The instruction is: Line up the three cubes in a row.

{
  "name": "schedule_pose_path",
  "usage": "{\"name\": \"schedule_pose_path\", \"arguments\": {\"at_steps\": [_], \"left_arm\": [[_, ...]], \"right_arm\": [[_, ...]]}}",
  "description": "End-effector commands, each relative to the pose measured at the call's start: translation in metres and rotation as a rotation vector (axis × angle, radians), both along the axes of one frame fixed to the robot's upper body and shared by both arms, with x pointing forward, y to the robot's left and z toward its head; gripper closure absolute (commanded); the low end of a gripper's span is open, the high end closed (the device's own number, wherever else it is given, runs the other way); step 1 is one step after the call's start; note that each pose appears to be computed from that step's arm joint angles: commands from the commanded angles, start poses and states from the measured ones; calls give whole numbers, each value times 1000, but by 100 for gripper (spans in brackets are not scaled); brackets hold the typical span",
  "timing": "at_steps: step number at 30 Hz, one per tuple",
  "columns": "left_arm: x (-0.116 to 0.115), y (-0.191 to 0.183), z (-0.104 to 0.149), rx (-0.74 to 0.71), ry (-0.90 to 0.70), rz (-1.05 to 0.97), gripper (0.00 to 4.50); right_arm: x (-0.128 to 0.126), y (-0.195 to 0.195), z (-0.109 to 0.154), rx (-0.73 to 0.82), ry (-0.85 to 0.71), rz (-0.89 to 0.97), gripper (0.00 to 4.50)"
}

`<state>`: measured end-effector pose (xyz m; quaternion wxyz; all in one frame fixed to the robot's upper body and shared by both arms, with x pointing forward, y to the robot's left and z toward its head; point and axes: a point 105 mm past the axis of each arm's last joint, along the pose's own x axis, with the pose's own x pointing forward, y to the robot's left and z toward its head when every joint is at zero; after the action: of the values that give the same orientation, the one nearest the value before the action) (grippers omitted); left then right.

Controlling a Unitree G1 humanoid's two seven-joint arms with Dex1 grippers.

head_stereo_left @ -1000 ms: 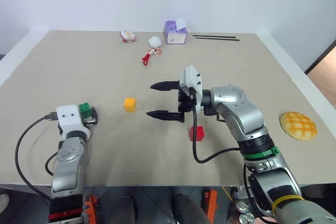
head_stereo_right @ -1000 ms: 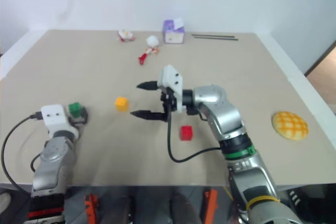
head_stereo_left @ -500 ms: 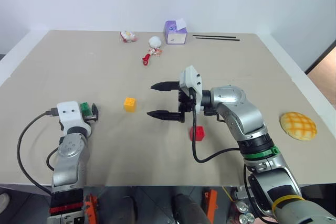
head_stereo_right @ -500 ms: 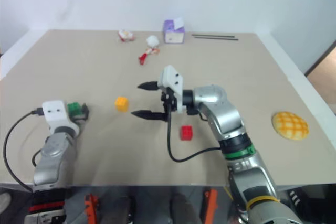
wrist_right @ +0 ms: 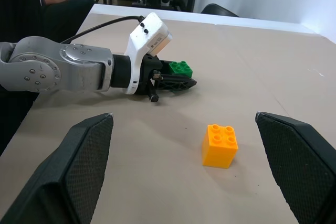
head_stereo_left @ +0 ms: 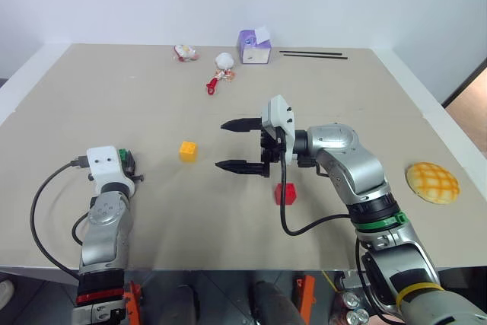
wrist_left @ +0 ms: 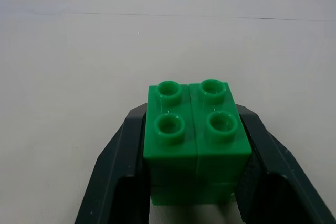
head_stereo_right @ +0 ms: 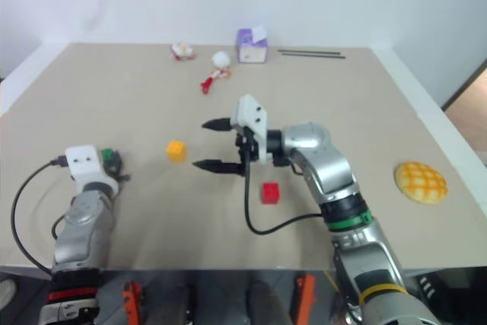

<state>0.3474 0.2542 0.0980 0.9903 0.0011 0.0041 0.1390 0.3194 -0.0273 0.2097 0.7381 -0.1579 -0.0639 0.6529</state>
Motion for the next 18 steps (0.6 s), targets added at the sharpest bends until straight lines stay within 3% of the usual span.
{"name": "schedule_pose_path", "arguments": {"at_steps": [1,5,11,18], "left_arm": [[5,-10,17,-15,-78,-97,313],[6,-38,36,-19,-141,-365,313],[-21,-98,82,51,-209,-1030,313],[-40,-162,83,149,-117,-1513,313]], "right_arm": [[-4,-4,21,35,-63,18,0],[-11,-14,28,51,-50,35,0],[-36,-53,34,28,29,26,0],[-47,-87,33,18,120,-94,0]]}}
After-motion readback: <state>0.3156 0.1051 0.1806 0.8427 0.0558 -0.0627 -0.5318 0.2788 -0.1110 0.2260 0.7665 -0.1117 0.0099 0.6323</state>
